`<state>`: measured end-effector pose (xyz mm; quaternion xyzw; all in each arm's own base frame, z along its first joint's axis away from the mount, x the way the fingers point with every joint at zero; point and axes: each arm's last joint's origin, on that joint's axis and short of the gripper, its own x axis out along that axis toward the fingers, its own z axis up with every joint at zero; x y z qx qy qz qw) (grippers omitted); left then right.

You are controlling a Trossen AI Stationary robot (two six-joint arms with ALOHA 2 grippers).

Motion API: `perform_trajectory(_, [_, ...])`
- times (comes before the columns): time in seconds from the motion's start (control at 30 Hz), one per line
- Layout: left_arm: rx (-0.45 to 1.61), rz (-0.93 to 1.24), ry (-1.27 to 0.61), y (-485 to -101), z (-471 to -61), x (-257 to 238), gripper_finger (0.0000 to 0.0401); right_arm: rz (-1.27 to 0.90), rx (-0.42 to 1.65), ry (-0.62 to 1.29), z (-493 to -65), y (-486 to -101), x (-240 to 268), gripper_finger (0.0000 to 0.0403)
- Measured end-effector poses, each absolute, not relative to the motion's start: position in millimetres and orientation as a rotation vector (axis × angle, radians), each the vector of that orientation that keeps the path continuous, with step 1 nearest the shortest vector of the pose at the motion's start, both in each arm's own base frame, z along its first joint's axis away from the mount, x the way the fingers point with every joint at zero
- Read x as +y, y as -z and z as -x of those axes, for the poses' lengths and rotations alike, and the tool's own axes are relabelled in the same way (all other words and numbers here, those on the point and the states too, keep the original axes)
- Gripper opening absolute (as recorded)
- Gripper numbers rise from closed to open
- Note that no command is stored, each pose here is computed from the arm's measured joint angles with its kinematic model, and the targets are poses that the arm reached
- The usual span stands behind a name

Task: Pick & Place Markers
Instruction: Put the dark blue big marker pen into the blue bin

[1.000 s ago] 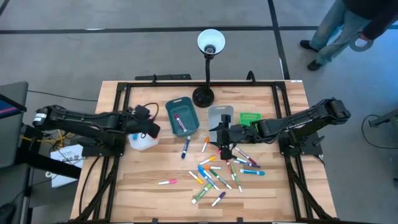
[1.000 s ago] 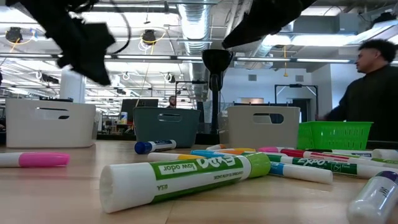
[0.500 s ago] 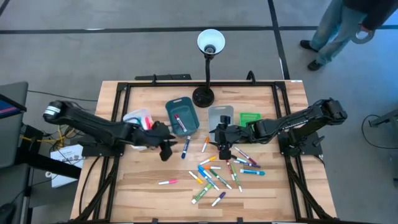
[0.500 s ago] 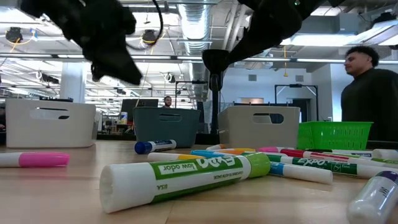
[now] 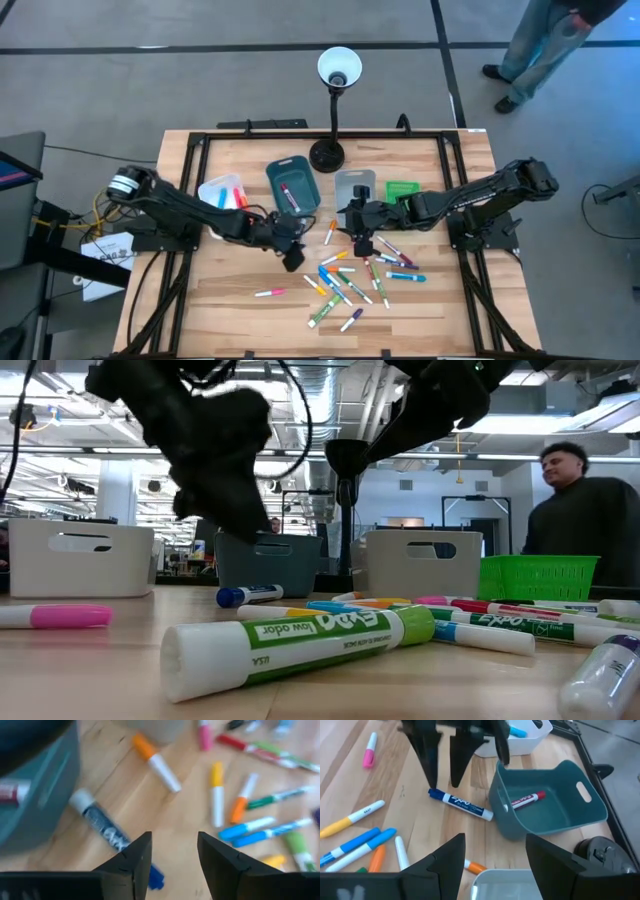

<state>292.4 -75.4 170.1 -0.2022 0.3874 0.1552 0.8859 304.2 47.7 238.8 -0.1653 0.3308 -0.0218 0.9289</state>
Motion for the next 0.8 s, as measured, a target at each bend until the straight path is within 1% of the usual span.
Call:
perform_trajectory(0.1, [0.83, 0.474, -0.399, -156.7, -294.5, -76.0, 0.0153, 0.361, 0.681, 0.035, -304.0, -238.7, 47.7, 0.0199])
perform_trajectory(0.23, [0.849, 0.469, -0.46, -144.4, -295.1, -77.4, 0.0146, 0.377, 0.682, 0.029, -304.0, -238.6, 47.7, 0.0198])
perform_trajectory(0.47, [0.863, 0.466, -0.488, -133.9, -296.9, -78.9, 0.0135, 0.486, 0.666, -0.006, -305.2, -240.2, 47.5, 0.02])
perform_trajectory(0.63, [0.875, 0.442, -0.515, -124.9, -298.0, -78.5, 0.0133, 0.501, 0.623, -0.006, -307.7, -243.7, 48.0, 0.02])
perform_trajectory(0.8, [0.884, 0.427, -0.53, -116.9, -299.5, -78.7, 0.0131, 0.533, 0.622, -0.015, -307.9, -244.0, 47.3, 0.02])
